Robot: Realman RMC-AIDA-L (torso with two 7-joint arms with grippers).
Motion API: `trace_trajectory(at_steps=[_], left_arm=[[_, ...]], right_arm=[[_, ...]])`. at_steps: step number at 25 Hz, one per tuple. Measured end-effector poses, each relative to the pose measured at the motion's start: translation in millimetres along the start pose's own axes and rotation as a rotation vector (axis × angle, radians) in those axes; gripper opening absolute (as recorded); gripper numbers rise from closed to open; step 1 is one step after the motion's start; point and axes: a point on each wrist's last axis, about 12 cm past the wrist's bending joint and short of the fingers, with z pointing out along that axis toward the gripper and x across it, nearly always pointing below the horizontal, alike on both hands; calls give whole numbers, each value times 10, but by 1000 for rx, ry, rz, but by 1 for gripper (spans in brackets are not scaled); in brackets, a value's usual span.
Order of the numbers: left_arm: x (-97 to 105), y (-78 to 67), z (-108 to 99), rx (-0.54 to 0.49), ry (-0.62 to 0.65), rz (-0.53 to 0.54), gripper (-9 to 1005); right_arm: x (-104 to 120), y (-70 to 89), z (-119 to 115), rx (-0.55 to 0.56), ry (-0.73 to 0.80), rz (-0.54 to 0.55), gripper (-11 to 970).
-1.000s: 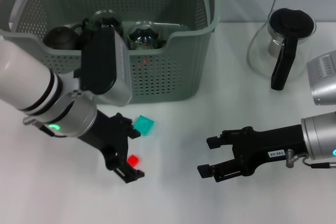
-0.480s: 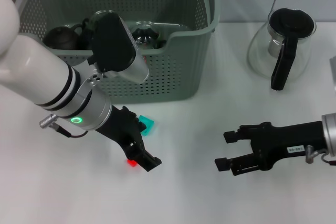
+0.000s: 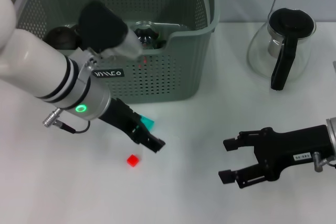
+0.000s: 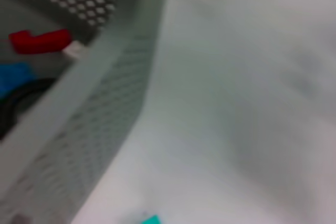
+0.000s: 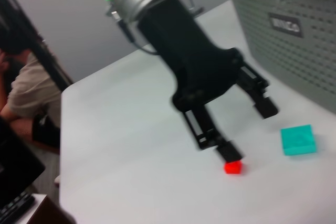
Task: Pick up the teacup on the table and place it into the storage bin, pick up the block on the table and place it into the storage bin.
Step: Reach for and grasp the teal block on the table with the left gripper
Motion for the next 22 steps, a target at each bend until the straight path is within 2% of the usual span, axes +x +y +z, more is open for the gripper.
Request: trace_trajectory(at_steps=[4, 11, 15, 22], left_arm=[[12, 63, -20, -13, -19, -129, 943], [-19, 97, 15, -43, -32, -275, 941], [-13, 141, 88, -106, -6, -307, 941], [-10, 136, 222, -165, 32, -296, 936]], right_arm=[[-19, 11, 5, -21, 22, -39, 942], [-51, 18, 6, -36, 25, -75, 941], [-57, 19, 10, -39, 27, -82, 941], [-67, 26, 5, -47, 23, -73, 941]])
